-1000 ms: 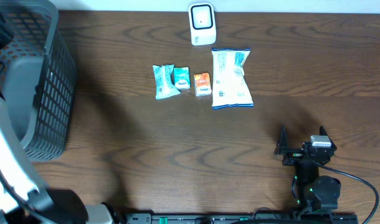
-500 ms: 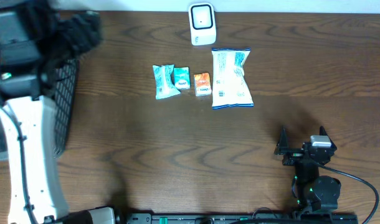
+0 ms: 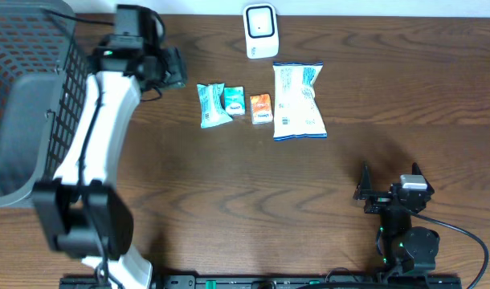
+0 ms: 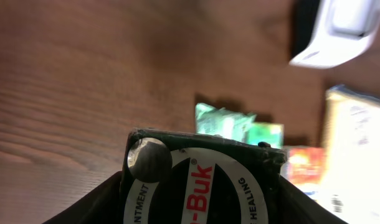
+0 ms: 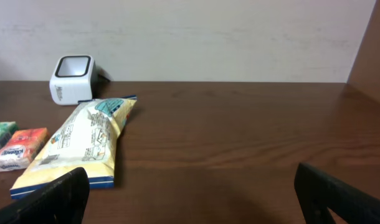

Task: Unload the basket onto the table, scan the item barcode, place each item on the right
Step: 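Carry the ointment tin out and set it left of the wipes pack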

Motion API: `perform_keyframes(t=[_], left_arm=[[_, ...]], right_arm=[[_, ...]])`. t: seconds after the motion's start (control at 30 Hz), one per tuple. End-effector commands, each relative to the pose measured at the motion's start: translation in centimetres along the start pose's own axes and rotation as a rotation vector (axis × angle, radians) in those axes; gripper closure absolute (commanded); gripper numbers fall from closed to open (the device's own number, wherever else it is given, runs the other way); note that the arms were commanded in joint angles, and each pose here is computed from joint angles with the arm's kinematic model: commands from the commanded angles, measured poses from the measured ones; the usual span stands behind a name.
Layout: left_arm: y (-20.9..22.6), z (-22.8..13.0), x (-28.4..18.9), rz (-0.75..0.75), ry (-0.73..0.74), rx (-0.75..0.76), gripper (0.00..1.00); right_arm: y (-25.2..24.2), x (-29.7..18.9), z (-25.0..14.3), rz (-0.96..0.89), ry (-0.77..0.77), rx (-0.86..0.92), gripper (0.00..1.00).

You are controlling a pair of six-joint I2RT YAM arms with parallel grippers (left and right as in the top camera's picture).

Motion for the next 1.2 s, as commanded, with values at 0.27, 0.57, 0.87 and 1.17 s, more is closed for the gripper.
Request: perform_keyframes(t=[0.27, 0.57, 0.87, 1.17], left_arm=[[4.7, -1.4, 9.1, 0.232, 0.065, 0.017, 0.39], [5.2, -2.7, 11.6, 0.247, 0.108, 0.028, 0.23], [3.7, -0.9, 7.9, 0.203, 0.041, 0.048, 0.19], [0.3, 1.9, -7.0, 0.073, -0.197, 0.053, 0.18]], right_arm=[[-0.1, 0.0, -0.1, -0.004, 0.000, -0.007, 0.01], [-0.1, 0.0, -0.1, -0.004, 0.000, -0.007, 0.01], [-0.1, 0.0, -0.1, -0.004, 0.000, -0.007, 0.01], [-0.1, 0.0, -0.1, -0.004, 0.000, -0.007, 0.01]])
Point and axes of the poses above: each gripper's point midway between its finger pads, its own x axis out along the fingers, its own y axis along the line the jaws close on, z = x × y, the point moved 2 cm from there along -x, back along the fingers, and after that the axes turned 11 degrees about -x, right-handed, at the moved point
